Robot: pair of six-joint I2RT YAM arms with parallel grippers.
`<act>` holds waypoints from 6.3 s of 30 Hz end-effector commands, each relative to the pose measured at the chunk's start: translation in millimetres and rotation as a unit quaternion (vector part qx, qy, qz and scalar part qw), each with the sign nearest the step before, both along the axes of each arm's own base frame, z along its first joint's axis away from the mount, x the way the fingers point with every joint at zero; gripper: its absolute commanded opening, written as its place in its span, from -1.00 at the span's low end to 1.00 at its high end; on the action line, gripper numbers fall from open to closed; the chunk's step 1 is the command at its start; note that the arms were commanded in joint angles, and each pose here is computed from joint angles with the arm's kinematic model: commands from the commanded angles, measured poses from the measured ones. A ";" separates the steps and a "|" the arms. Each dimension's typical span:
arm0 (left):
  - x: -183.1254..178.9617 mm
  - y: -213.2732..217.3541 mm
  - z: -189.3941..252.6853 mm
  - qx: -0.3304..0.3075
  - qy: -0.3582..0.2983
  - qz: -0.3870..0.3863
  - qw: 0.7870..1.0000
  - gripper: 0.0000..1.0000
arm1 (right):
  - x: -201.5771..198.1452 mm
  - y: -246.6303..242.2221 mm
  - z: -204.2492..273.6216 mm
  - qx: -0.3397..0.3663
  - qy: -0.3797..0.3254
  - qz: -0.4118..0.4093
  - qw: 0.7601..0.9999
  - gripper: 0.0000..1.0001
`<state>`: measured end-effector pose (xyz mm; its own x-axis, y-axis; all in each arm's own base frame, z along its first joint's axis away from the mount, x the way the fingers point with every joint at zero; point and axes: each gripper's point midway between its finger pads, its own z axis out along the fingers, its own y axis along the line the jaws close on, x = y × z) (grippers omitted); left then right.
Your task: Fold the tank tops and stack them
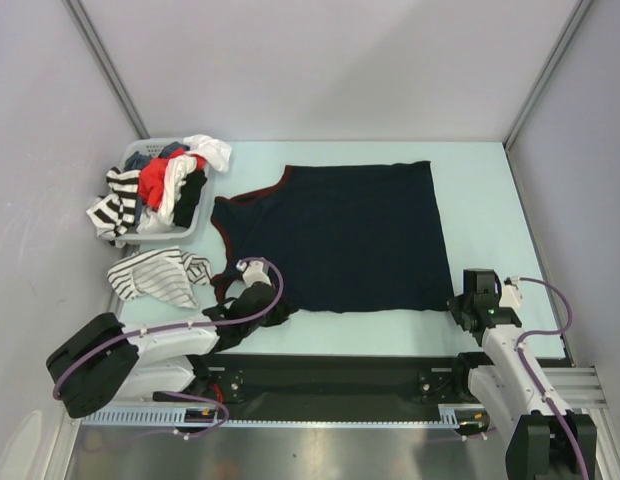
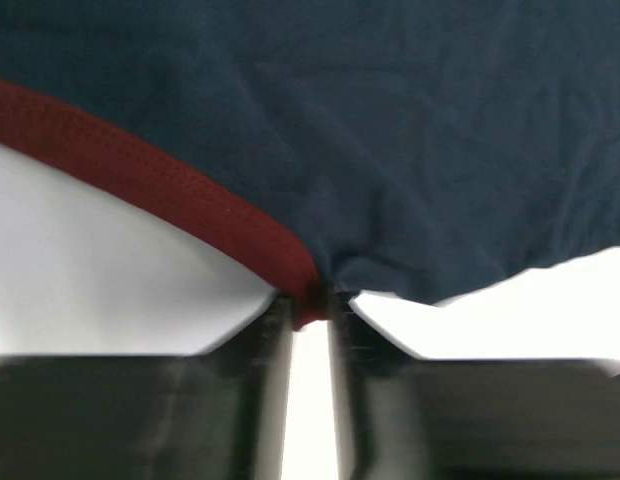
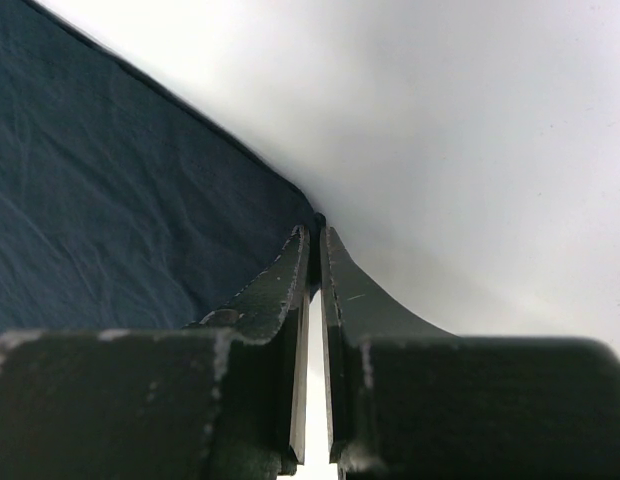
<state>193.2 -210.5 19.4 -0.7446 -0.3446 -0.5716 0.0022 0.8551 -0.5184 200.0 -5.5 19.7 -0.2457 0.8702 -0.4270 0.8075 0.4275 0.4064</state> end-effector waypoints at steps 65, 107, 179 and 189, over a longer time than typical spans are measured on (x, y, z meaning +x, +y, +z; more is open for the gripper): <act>124.6 11.3 80.0 0.099 0.015 -0.047 0.994 -0.99 | 161.7 -2.0 81.7 -0.045 -0.046 0.061 0.996 -1.00; 199.9 17.2 44.8 0.112 0.054 -0.030 0.992 -0.99 | 241.8 -1.0 43.2 -0.038 -0.014 0.055 0.998 -0.96; 70.6 44.9 100.9 0.094 -0.038 -0.059 0.993 0.85 | 111.7 -123.7 37.1 -0.039 -0.016 -0.063 0.997 0.24; 76.9 74.5 117.9 0.047 -0.066 0.039 0.996 0.89 | 138.4 -46.9 101.6 -0.145 -0.073 0.133 0.978 0.68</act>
